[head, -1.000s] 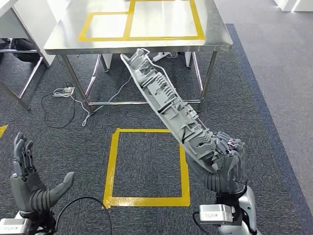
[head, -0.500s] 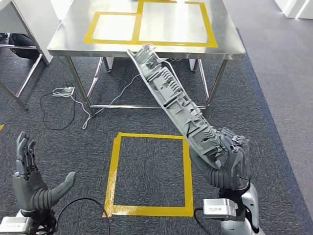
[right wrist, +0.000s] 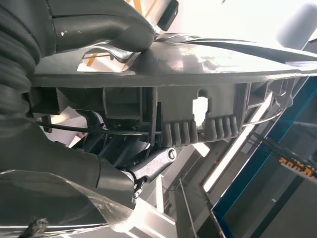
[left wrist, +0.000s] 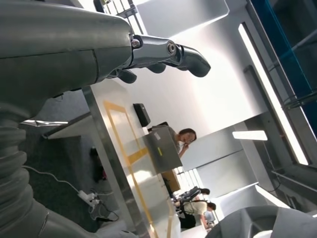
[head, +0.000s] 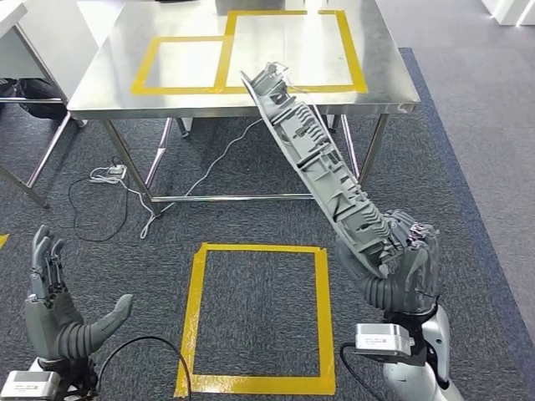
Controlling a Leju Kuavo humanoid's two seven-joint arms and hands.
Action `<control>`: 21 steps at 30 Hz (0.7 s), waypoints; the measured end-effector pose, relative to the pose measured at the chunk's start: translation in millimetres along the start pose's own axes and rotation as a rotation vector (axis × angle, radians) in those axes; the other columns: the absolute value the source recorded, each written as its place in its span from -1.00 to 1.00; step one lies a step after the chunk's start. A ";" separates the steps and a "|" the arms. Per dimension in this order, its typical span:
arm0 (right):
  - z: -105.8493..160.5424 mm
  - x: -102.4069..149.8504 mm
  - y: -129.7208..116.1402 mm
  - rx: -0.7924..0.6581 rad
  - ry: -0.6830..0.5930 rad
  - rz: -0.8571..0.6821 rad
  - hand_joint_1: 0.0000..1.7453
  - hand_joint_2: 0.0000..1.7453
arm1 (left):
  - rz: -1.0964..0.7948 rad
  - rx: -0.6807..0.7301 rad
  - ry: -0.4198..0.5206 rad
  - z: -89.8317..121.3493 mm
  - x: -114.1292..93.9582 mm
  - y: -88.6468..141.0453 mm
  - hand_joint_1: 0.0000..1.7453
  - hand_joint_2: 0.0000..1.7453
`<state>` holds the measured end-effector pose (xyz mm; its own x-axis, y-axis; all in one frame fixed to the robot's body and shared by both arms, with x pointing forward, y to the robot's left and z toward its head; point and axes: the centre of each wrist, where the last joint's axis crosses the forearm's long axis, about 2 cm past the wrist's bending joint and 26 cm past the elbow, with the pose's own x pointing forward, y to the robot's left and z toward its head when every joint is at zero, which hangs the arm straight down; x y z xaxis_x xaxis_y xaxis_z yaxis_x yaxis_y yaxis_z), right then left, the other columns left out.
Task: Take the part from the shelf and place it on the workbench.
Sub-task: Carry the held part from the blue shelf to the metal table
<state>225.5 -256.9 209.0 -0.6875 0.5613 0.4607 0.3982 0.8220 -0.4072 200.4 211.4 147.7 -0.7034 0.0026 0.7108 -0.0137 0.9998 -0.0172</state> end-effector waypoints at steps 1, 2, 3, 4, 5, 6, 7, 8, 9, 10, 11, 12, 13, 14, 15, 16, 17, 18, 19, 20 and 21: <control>-0.1 -0.6 -0.5 -0.002 0.002 0.003 1.00 1.00 | 0.000 0.000 0.001 0.2 0.0 0.0 -1.00 1.00; -0.2 -1.2 -1.0 -0.004 0.005 0.006 1.00 1.00 | 0.001 -0.001 0.001 0.2 0.0 0.0 -1.00 1.00; -0.6 -1.8 -1.5 -0.005 0.007 0.009 1.00 1.00 | 0.001 -0.001 0.001 0.2 0.0 0.0 -1.00 1.00; -1.2 -2.2 -1.9 -0.007 0.008 0.010 1.00 1.00 | 0.002 -0.002 0.001 0.2 0.0 0.0 -1.00 1.00; -2.4 -2.8 -2.2 -0.010 0.007 0.012 1.00 1.00 | 0.002 -0.003 0.002 0.5 0.0 0.1 -1.00 1.00; -3.8 -3.5 -2.5 -0.014 0.006 0.015 1.00 1.00 | 0.002 -0.004 0.004 0.9 -0.2 0.2 -1.00 1.00; -5.2 -4.3 -2.9 -0.017 0.006 0.018 1.00 1.00 | 0.002 -0.005 0.005 1.2 -0.3 0.2 -1.00 1.00; -6.7 -5.2 -3.4 -0.021 0.005 0.022 1.00 1.00 | 0.002 -0.005 0.005 1.2 -0.4 0.2 -1.00 1.00; -8.1 -6.1 -4.2 -0.025 0.005 0.027 1.00 1.00 | 0.003 -0.006 0.005 0.9 -0.5 0.2 -1.00 1.00; -9.3 -7.0 -5.2 -0.029 0.005 0.032 1.00 1.00 | 0.003 -0.006 0.004 0.6 -0.5 0.0 -1.00 1.00; -10.8 -7.9 -6.0 -0.033 0.005 0.037 1.00 1.00 | 0.004 -0.007 0.003 0.3 -0.5 -0.2 -1.00 1.00; -12.3 -8.7 -6.5 -0.036 0.004 0.040 1.00 1.00 | 0.005 -0.007 0.003 0.2 -0.4 -0.4 -1.00 1.00; -13.8 -9.4 -6.9 -0.038 0.003 0.044 1.00 1.00 | 0.006 -0.008 0.003 0.3 -0.4 -0.5 -1.00 1.00; -15.2 -10.2 -7.4 -0.041 0.002 0.047 1.00 1.00 | 0.007 -0.009 0.003 0.2 -0.4 -0.6 -1.00 1.00; -16.0 -11.0 -8.0 -0.044 0.004 0.049 1.00 1.00 | 0.007 -0.010 0.003 0.3 -0.4 -0.7 -1.00 1.00; -16.3 -12.0 -8.6 -0.046 0.007 0.052 1.00 1.00 | 0.008 -0.011 0.004 0.4 -0.4 -0.7 -1.00 1.00; -16.2 -12.9 -9.2 -0.047 0.012 0.054 1.00 1.00 | 0.008 -0.011 0.004 0.5 -0.4 -0.7 -1.00 1.00; -16.0 -13.7 -9.6 -0.047 0.016 0.056 1.00 1.00 | 0.009 -0.012 0.004 0.5 -0.4 -0.8 -1.00 1.00; -15.9 -14.4 -10.0 -0.048 0.019 0.058 1.00 1.00 | 0.009 -0.012 0.004 0.5 -0.4 -0.8 -1.00 1.00; -15.8 -15.1 -10.3 -0.048 0.021 0.059 1.00 1.00 | 0.009 -0.013 0.004 0.4 -0.5 -0.8 -1.00 1.00; -16.0 -15.6 -10.5 -0.049 0.022 0.059 1.00 1.00 | 0.010 -0.014 0.005 0.5 -0.6 -0.9 -1.00 1.00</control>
<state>241.7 -272.8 218.7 -0.6484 0.6107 0.4546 0.4674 0.7907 -0.3955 200.5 210.6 147.0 -0.7001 0.0124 0.7140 0.0029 0.9999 -0.0146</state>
